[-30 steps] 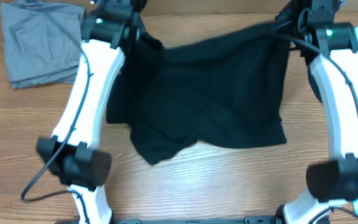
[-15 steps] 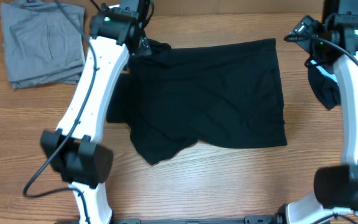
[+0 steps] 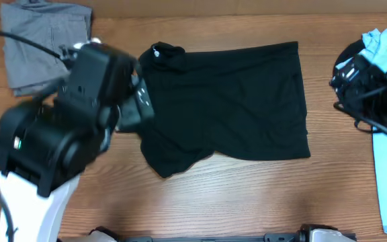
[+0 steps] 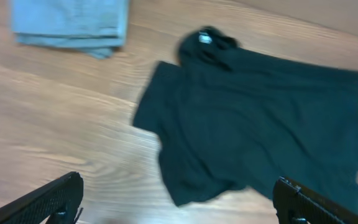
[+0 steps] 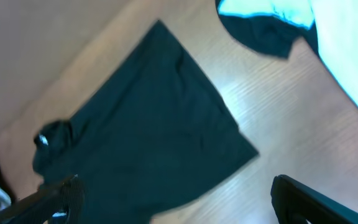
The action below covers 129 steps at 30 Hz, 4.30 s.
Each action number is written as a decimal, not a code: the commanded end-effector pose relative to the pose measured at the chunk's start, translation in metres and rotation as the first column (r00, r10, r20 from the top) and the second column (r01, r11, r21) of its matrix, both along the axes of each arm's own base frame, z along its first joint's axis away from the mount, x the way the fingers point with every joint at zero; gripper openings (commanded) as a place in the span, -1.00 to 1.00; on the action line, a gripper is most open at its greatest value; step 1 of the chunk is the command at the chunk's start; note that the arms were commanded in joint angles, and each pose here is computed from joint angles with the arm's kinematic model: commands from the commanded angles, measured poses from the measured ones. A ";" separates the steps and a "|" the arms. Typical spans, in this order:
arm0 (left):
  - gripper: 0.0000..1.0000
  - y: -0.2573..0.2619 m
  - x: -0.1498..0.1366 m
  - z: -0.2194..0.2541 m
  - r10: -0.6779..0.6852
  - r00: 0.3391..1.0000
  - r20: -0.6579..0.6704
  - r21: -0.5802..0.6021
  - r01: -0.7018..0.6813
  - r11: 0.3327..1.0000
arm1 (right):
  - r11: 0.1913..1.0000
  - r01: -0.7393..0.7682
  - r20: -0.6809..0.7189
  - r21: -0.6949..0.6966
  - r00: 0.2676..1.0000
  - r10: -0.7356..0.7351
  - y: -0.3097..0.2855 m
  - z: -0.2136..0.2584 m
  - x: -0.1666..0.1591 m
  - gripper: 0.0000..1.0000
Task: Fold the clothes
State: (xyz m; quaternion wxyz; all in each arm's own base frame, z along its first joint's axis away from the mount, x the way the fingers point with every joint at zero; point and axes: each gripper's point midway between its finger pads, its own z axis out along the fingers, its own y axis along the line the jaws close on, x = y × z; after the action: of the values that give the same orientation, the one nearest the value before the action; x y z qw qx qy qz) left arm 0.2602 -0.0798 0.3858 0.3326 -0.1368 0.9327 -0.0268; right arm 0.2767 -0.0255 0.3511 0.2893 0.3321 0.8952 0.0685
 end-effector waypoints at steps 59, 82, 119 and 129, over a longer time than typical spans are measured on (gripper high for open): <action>0.61 -0.070 -0.057 -0.385 -0.169 0.760 -0.627 -0.089 0.146 0.985 | 0.998 -0.013 -0.313 0.062 0.949 0.032 0.008 -0.159 0.001 1.00; -0.92 -0.040 -0.050 -0.304 -0.059 0.842 -0.536 0.036 0.092 0.995 | 0.998 0.043 -0.344 0.053 0.939 -0.023 0.003 -0.213 0.001 1.00; 0.21 -0.057 -0.082 -0.331 -0.231 0.736 -0.637 -0.024 0.280 0.960 | 0.979 0.056 -0.445 0.194 0.895 0.037 0.028 -0.296 -0.021 1.00; 0.31 -0.052 -0.071 -0.354 -0.207 0.784 -0.586 0.007 0.260 0.966 | 0.979 0.053 -0.433 0.195 0.901 0.037 0.028 -0.295 -0.017 1.00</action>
State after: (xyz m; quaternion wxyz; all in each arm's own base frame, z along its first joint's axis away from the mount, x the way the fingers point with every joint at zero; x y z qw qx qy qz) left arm 0.1807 -0.1359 0.0322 0.0150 -0.0056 0.9998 0.0077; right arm 0.2589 0.0013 0.0570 0.0480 0.3701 0.9244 0.0787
